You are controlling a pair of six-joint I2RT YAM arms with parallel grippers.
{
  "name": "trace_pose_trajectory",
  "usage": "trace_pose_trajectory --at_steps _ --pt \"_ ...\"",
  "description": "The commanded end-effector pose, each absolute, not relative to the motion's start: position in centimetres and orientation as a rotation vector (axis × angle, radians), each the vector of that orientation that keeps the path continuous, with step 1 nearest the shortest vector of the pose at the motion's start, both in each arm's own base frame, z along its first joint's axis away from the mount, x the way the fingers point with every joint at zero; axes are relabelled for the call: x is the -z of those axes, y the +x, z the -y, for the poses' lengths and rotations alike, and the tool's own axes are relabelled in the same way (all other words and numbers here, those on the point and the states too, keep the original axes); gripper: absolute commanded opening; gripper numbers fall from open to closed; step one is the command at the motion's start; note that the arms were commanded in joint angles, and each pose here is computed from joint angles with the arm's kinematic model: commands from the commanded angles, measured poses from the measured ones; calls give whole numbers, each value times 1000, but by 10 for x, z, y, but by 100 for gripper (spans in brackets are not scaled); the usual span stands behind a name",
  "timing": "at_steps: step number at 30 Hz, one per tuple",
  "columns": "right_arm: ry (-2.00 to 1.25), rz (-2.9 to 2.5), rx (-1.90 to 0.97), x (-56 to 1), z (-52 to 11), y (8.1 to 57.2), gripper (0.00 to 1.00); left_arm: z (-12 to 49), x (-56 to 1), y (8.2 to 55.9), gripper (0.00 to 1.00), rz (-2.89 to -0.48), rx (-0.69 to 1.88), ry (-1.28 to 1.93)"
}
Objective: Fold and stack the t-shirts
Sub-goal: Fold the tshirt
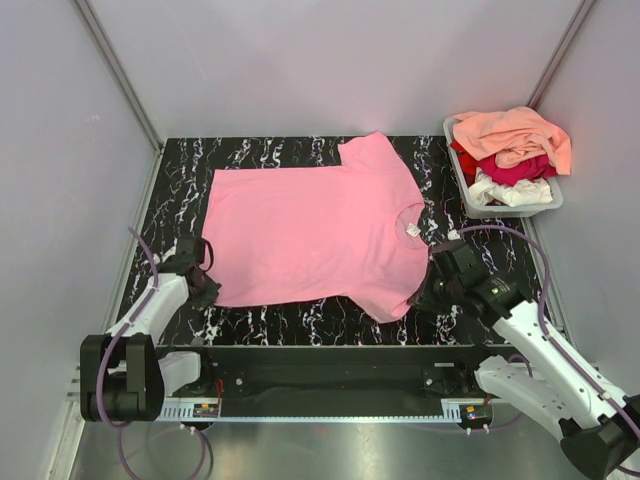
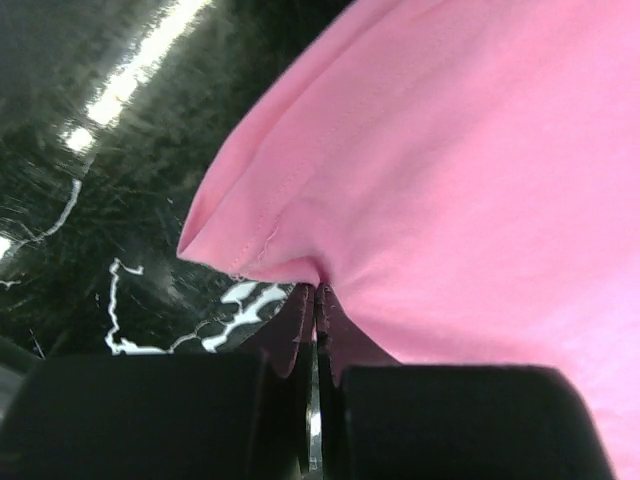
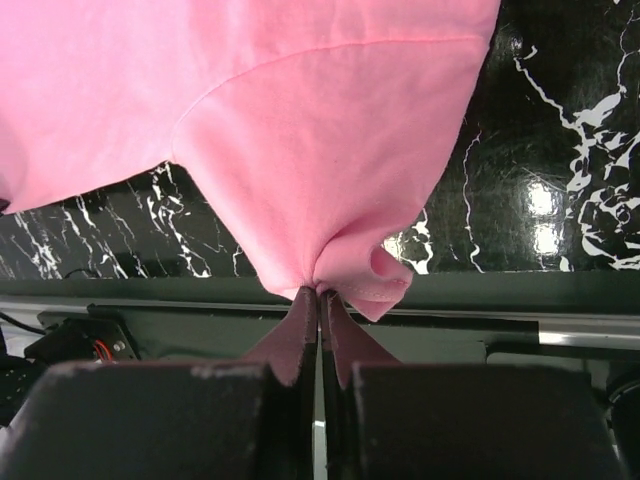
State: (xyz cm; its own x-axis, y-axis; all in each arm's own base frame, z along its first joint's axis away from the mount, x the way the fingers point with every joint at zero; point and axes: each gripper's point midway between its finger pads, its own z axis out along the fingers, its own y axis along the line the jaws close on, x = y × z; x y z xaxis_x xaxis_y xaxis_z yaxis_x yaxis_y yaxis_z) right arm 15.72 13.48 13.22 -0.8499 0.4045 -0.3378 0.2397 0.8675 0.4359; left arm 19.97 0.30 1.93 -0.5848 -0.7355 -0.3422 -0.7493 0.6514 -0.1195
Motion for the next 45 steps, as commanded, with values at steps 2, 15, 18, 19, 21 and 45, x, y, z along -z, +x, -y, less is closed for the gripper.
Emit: trace_pose_trajectory --at_steps 2,15,18,19,21,45 --pt "507 -2615 -539 -141 -135 159 0 17 -41 214 0 -2584 76 -1051" --pt "394 -2544 -370 -185 -143 242 0 13 -122 278 0 -2625 60 -709" --pt "382 -2539 -315 -189 -136 263 0 17 -118 289 0 -2663 84 -657" --pt "378 -2539 -298 -190 -134 268 0 18 -117 293 0 -2665 91 -645" --pt "375 -2542 -251 -188 -129 283 0 20 -116 302 0 -2676 106 -635" --pt "358 -2596 -149 -155 -111 382 0 9 -91 357 0 -2729 -9 -678"
